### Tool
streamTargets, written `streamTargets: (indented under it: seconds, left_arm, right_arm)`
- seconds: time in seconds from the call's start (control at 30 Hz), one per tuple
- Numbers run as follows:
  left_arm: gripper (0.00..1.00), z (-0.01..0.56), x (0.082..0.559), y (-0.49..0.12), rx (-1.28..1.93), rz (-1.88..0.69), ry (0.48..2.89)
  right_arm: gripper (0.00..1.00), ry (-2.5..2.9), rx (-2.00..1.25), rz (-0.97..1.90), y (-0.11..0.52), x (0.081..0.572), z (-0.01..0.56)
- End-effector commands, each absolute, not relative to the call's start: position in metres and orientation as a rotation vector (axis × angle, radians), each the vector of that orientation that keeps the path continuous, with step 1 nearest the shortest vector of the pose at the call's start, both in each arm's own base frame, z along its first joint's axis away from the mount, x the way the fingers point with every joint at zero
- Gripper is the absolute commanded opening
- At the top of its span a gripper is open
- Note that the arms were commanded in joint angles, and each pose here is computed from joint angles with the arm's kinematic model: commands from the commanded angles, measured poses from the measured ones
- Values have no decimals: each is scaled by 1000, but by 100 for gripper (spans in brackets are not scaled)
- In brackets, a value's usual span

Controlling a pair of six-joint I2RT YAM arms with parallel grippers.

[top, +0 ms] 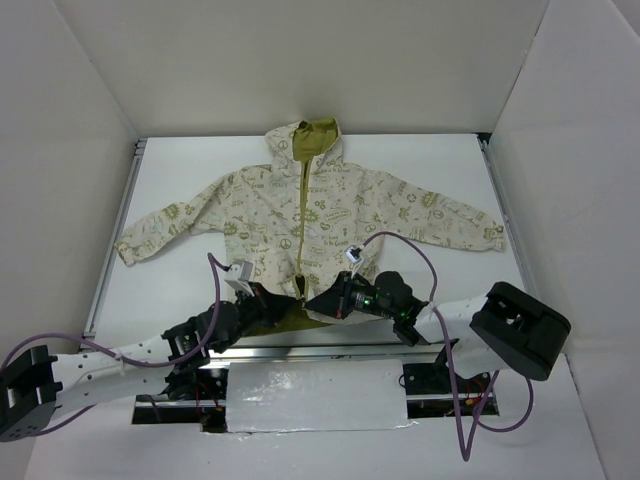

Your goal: Zip up the jacket

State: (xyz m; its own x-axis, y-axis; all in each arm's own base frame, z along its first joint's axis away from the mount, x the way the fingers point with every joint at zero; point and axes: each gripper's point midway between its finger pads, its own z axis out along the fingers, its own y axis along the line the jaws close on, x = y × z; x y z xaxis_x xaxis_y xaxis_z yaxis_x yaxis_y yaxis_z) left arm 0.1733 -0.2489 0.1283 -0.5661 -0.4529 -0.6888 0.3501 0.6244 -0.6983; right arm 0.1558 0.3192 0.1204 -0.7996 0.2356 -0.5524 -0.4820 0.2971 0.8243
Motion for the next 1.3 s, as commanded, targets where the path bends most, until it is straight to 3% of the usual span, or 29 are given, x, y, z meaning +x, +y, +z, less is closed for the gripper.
streamTargets:
  seconds: [0.0, 1.27]
  left_arm:
    - [0, 148, 175, -253, -106, -1125, 1831]
    - [0, 154, 179, -247, -146, -1108, 1817]
  right_arm:
    - [0, 1878, -247, 1594, 324, 159, 139]
    - [0, 1854, -295, 1651, 323, 155, 137]
